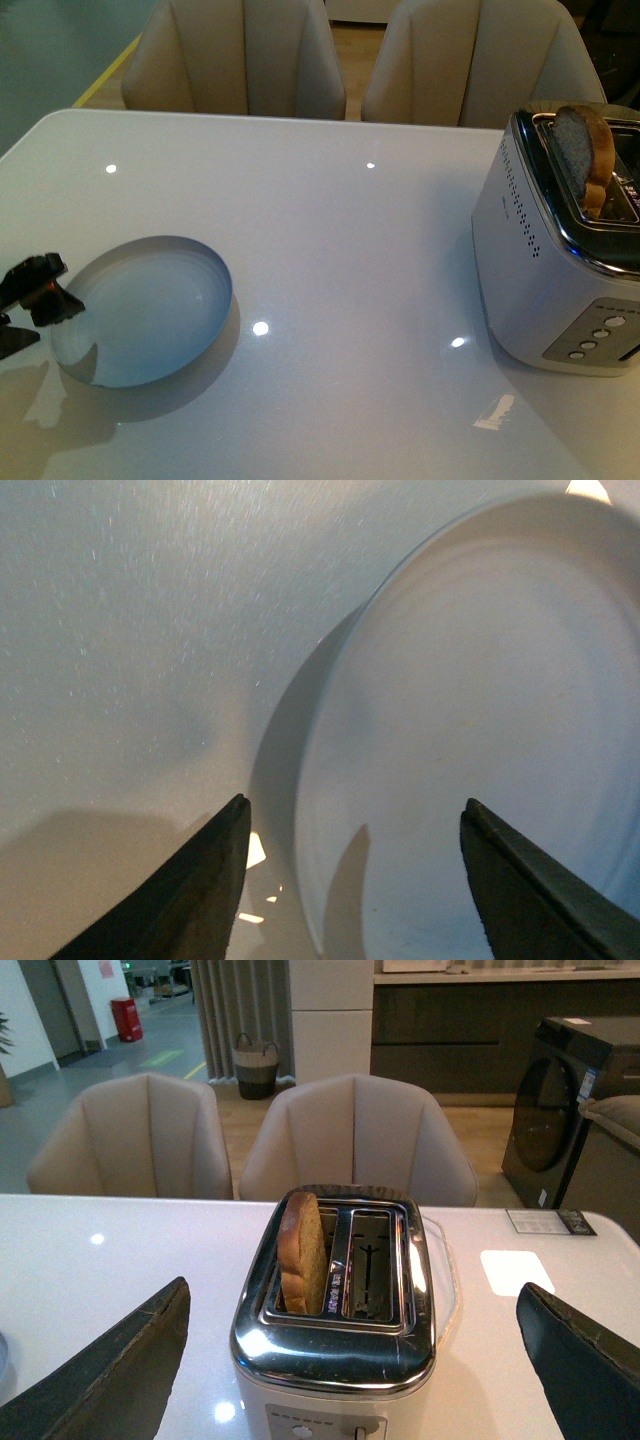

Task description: Left arm holds plate, right arm toasts bread

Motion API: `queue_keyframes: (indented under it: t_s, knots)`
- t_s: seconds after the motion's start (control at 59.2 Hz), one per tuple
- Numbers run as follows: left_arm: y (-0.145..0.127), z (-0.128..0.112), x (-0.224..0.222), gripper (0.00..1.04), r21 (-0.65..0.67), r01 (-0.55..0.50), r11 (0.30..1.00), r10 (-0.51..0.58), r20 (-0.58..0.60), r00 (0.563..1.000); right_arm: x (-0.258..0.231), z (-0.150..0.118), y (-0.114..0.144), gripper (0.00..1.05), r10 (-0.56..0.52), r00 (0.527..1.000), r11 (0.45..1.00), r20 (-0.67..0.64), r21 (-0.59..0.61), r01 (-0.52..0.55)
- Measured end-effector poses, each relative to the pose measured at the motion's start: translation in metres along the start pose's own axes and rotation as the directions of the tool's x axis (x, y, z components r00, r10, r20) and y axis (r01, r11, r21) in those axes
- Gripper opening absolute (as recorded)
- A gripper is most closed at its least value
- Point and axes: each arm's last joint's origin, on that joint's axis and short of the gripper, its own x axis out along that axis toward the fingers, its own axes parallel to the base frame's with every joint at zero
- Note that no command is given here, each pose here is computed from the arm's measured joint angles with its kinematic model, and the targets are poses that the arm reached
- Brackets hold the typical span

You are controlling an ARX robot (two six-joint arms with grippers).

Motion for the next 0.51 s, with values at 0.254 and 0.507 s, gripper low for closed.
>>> queue_keyframes:
  t_s: [0.254,0.507]
  knots:
    - [-0.052,0.042,-0.066,0.97,0.104,0.046,0.994,-0.067,0.211,0.975,0.0,0.0,0.0,0.96,0.0,1.0,1.0,0.0,0.0,0.0]
    - [-0.08,0.054,-0.095,0.96,0.177,0.057,0.983,-0.112,0.317,0.942,0.0,0.0,0.0,0.96,0.0,1.0,1.0,0.0,0.0,0.0]
